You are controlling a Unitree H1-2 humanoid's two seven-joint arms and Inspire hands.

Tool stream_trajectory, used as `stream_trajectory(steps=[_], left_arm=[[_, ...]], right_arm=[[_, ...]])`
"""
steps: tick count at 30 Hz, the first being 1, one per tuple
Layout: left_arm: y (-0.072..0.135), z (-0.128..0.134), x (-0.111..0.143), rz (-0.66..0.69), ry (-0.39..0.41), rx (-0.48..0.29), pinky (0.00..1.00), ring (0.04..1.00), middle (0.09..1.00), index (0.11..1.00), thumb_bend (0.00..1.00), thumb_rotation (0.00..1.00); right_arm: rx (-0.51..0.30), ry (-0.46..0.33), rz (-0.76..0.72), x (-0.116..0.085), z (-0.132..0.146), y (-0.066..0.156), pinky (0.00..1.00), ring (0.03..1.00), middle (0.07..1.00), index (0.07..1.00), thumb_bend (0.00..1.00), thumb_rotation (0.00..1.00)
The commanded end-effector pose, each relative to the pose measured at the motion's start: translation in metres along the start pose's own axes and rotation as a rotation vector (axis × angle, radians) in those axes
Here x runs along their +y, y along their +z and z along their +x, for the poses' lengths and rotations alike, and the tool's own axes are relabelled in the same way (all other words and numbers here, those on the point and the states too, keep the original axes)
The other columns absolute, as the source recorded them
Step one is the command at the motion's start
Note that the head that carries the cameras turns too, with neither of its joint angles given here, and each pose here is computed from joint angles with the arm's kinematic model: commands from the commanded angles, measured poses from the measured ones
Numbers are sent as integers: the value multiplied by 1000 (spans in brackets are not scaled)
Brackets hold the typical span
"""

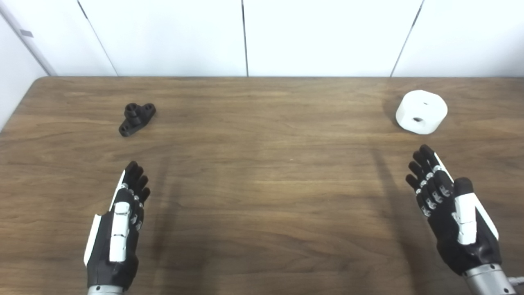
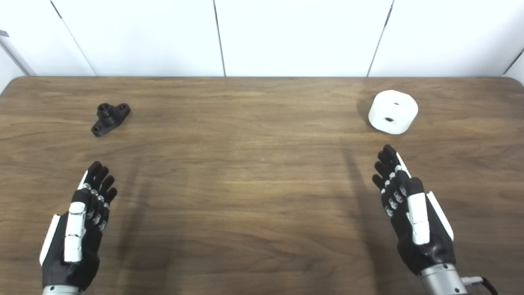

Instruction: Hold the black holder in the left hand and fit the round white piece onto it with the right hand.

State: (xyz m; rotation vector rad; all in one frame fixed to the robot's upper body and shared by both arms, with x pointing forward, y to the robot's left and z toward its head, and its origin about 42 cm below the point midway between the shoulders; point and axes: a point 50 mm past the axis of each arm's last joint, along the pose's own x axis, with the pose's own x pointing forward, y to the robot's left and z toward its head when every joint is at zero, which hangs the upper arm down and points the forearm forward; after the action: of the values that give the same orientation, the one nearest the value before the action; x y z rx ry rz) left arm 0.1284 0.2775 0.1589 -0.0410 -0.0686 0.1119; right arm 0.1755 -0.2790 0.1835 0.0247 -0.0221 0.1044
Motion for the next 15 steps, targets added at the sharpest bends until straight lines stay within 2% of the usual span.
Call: stream_trajectory(steps=[1, 7, 15], left_arm=[[10, -3, -6, 10, -15, -63, 1000, 1000, 1000, 1000, 477, 916], [4, -7, -13, 34, -3, -62, 1000, 1000, 1000, 1000, 449, 961], [-5, -9, -17, 30, -1, -54, 1000, 1000, 1000, 1000, 411, 940]], right_arm=[[-50, 11, -14, -3, -1, 6, 1000, 1000, 1000, 1000, 709, 972], [-40, 28, -16, -11, -4, -6, 1000, 1000, 1000, 1000, 694, 1000], [-32, 43, -3, -14, -3, -18, 1000, 1000, 1000, 1000, 719, 992]])
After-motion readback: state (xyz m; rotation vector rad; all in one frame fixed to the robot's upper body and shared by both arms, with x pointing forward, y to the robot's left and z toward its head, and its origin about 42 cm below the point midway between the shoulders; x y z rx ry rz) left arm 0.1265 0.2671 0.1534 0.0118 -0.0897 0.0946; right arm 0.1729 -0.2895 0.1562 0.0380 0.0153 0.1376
